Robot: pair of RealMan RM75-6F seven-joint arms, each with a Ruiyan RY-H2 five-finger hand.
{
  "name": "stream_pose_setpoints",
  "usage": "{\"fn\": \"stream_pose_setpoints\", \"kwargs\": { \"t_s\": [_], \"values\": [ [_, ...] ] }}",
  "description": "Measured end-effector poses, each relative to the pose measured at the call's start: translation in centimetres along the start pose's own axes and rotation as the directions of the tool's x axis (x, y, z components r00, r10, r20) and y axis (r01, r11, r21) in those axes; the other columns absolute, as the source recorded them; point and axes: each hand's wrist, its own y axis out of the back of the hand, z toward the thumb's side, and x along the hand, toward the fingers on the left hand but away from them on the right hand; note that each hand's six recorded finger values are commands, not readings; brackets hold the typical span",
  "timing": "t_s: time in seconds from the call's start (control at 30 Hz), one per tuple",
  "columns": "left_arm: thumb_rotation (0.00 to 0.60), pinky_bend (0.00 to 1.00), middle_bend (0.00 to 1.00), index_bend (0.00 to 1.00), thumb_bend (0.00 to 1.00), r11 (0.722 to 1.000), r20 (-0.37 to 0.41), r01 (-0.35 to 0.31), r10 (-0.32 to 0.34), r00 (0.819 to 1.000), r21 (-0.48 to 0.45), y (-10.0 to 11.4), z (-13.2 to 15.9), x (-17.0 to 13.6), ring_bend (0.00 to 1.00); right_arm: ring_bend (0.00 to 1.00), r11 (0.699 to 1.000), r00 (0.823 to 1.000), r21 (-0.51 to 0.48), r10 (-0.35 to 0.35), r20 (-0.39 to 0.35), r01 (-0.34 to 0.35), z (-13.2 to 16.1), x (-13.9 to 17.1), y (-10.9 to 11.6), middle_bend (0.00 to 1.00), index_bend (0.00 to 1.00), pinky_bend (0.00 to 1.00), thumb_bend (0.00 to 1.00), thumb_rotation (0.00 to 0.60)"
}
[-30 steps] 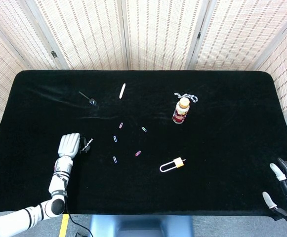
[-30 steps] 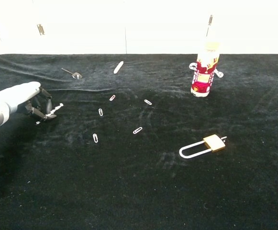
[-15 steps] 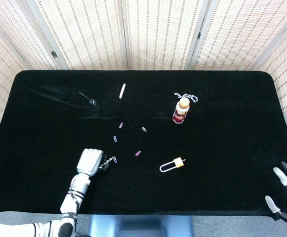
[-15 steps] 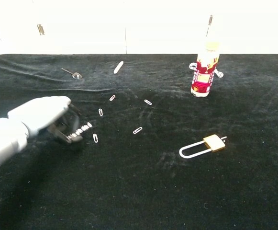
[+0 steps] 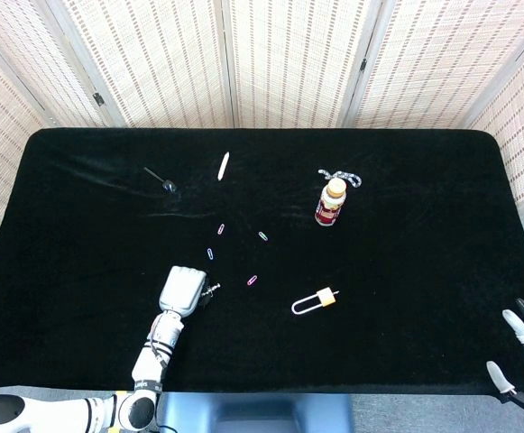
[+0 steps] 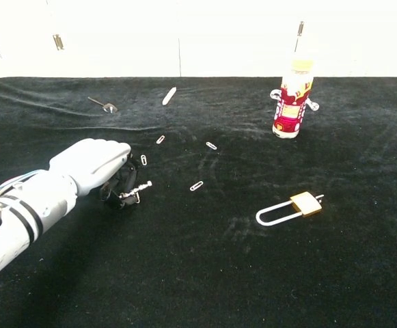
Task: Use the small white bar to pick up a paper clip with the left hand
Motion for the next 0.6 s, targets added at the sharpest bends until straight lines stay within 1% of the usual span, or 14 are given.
{"fn": "stream_pose_setpoints", "kwargs": {
  "t_s": [0.27, 0.6],
  "values": [
    [0.6, 1.0, 1.0, 0.84, 0.57, 0.997, -0.04, 0.026, -0.024, 0.999, 0.068, -0.5, -1.2, 0.8, 1.0, 0.0, 1.0, 1.0, 0.002, 0.01, 0.008, -0.01, -0.1, -0.3, -0.2, 0.0, 0.0, 0.0, 0.36, 0.6],
    [0.6, 1.0, 1.0, 0.84, 0.57, 0.993, -0.05, 0.043, -0.037, 0.998, 0.107, -0.5, -1.7, -0.3, 1.0, 0.0, 1.0, 1.0, 0.005, 0.016, 0.004, -0.016, 0.1, -0.4, -0.3, 0.0, 0.0, 0.0, 0.36, 0.6]
  ]
}}
